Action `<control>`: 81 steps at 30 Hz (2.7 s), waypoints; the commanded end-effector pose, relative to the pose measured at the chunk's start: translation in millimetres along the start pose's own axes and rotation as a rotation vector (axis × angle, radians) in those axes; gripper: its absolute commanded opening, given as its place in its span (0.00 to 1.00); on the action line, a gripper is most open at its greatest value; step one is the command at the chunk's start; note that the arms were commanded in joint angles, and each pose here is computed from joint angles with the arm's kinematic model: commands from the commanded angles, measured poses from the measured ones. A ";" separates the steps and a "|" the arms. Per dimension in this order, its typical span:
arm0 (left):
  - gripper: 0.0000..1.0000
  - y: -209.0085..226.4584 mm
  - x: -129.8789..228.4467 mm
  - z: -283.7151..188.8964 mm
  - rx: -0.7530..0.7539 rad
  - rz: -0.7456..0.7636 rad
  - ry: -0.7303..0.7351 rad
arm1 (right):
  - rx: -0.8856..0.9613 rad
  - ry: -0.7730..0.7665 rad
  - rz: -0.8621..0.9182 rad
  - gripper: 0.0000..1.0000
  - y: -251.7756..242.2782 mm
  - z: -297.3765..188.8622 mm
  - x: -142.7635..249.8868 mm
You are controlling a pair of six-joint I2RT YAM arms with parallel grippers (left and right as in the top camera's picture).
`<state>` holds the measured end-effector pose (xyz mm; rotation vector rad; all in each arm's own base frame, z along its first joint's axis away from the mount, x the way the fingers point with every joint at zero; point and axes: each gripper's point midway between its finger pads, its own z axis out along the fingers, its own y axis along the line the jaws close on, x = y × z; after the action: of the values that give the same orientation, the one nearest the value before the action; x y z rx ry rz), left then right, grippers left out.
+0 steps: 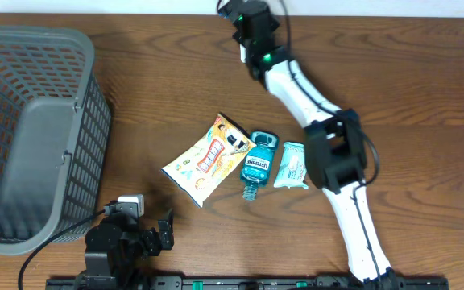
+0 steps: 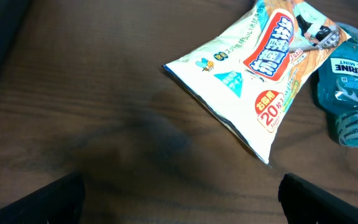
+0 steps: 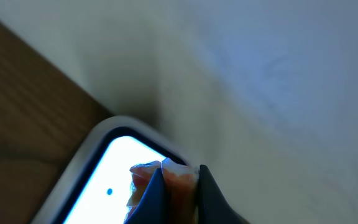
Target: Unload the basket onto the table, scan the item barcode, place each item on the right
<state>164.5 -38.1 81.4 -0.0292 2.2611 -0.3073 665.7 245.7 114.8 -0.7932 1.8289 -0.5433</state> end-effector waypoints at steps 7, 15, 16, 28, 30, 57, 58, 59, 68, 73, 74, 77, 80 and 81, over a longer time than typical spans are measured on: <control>0.99 3.1 8.0 0.2 -0.015 -0.011 0.031 | 0.147 0.095 -0.039 0.01 -27.8 -16.0 -1.6; 0.99 3.1 8.0 0.2 -0.015 -0.011 0.031 | 0.222 0.232 0.020 0.01 -147.3 -85.1 -0.1; 0.99 3.1 8.0 0.2 -0.015 -0.011 0.031 | 0.232 0.257 0.036 0.01 -162.1 -92.9 6.6; 0.99 3.1 8.0 0.2 -0.015 -0.011 0.031 | 0.489 0.764 0.663 0.01 -310.8 -164.6 244.7; 0.99 3.1 8.0 0.2 -0.015 -0.011 0.031 | 0.545 0.839 0.784 0.01 -320.9 -175.1 296.1; 0.99 3.1 8.0 0.2 -0.015 -0.011 0.031 | 0.339 0.901 1.496 0.44 -296.0 -231.1 535.1; 1.00 3.1 8.0 0.2 -0.015 -0.011 0.031 | 0.322 0.884 1.497 0.51 -300.0 -228.2 525.8; 0.99 3.1 8.0 0.2 -0.015 -0.011 0.031 | 0.304 0.866 1.495 0.58 -304.1 -225.3 515.1; 0.99 3.1 8.0 0.2 -0.015 -0.011 0.031 | 0.258 0.726 1.465 0.99 -340.8 -216.4 390.9; 0.99 3.1 8.0 0.2 -0.015 -0.011 0.031 | 0.120 0.648 1.452 0.99 -322.9 -217.4 310.3; 0.99 3.1 8.0 0.2 -0.015 -0.011 0.031 | 0.082 0.660 1.447 0.99 -312.1 -217.7 298.8; 0.99 3.1 8.0 0.2 -0.015 -0.011 0.031 | -0.032 0.730 1.455 0.99 -268.5 -215.3 268.7; 0.99 3.1 8.0 0.2 -0.015 -0.011 0.031 | -0.195 0.767 1.442 0.99 -213.8 -206.3 232.2; 0.99 3.1 8.0 0.2 -0.015 -0.011 0.031 | -0.257 0.776 1.426 0.99 -194.1 -204.4 219.8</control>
<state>164.4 -38.2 81.4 -0.0295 2.2611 -0.3079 472.7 -102.9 206.0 0.8231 2.5177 0.2401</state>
